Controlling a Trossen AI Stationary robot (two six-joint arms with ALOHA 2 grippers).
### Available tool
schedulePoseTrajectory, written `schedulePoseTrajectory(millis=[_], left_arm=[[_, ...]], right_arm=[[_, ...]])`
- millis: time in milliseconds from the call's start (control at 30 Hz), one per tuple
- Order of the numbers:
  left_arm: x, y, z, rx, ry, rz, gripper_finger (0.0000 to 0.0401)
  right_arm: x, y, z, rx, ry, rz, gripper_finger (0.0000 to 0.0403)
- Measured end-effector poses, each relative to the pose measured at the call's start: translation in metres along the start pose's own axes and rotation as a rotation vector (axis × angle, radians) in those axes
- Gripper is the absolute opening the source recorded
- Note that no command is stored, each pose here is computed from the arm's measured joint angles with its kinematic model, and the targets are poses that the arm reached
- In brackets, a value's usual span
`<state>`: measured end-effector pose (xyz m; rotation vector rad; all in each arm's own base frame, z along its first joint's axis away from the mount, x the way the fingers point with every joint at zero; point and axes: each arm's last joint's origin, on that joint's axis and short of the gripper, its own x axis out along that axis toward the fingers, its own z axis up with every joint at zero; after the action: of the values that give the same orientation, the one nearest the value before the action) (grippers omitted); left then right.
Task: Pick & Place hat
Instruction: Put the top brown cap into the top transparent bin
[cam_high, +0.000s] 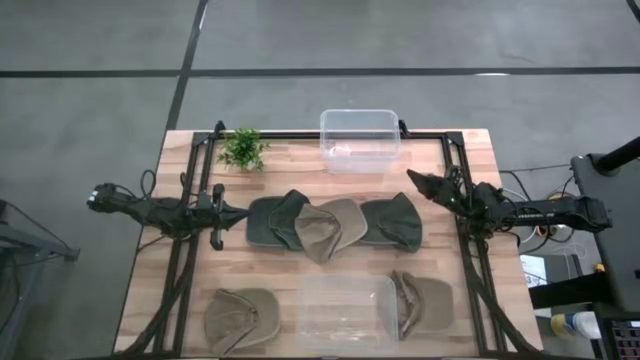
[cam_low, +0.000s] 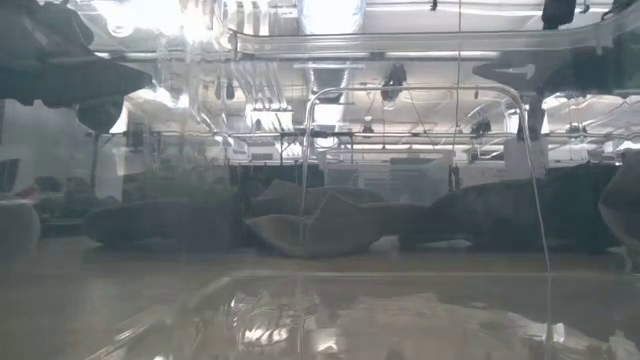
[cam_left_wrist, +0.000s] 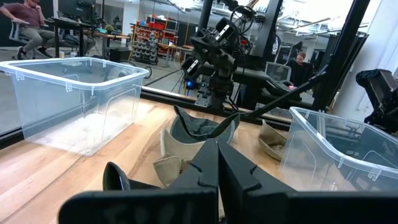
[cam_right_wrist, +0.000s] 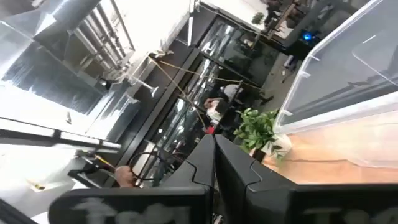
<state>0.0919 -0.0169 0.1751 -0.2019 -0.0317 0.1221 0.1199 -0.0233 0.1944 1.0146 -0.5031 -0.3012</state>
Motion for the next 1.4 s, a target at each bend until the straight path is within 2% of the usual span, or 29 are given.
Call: schedulePoseTrajectory(millis=[100,167,267,367,467,567,667,767,933,1133,1400], left_arm=[[0.0,0.0,0.0,0.0,0.0,0.0,0.0],[0.0,0.0,0.0,0.0,0.0,0.0,0.0],[0.0,0.0,0.0,0.0,0.0,0.0,0.0],[0.0,0.0,0.0,0.0,0.0,0.0,0.0],[0.0,0.0,0.0,0.0,0.0,0.0,0.0],[0.0,0.0,0.0,0.0,0.0,0.0,0.0],[0.0,0.0,0.0,0.001,0.0,0.0,0.0],[0.0,0.0,0.0,0.0,0.0,0.0,0.0],[0.0,0.0,0.0,0.001,0.0,0.0,0.0],[0.0,0.0,0.0,0.0,0.0,0.0,0.0],[0.0,0.0,0.0,0.001,0.0,0.0,0.0]], right_arm=[[0.01,0.015,0.002,-0.033,0.084,0.048,0.0009],[0.024,0.035,0.005,-0.085,0.167,0.035,0.0009],[0.049,0.063,0.007,-0.272,0.387,-0.071,0.0009],[0.071,0.078,0.005,-0.483,0.629,-0.245,0.0009],[0.095,0.089,0.001,-0.644,0.77,-0.328,0.0016],[0.123,0.094,-0.009,-0.705,0.835,-0.36,0.0045],[0.151,0.094,-0.022,-0.747,0.874,-0.369,0.0093],[0.177,0.092,-0.035,-0.839,0.938,-0.348,0.0148],[0.205,0.075,-0.06,-1.037,1.177,-0.358,0.021],[0.225,0.046,-0.089,-1.194,1.434,-0.367,0.0214],[0.251,0.022,-0.115,-1.25,1.528,-0.363,0.0196]])
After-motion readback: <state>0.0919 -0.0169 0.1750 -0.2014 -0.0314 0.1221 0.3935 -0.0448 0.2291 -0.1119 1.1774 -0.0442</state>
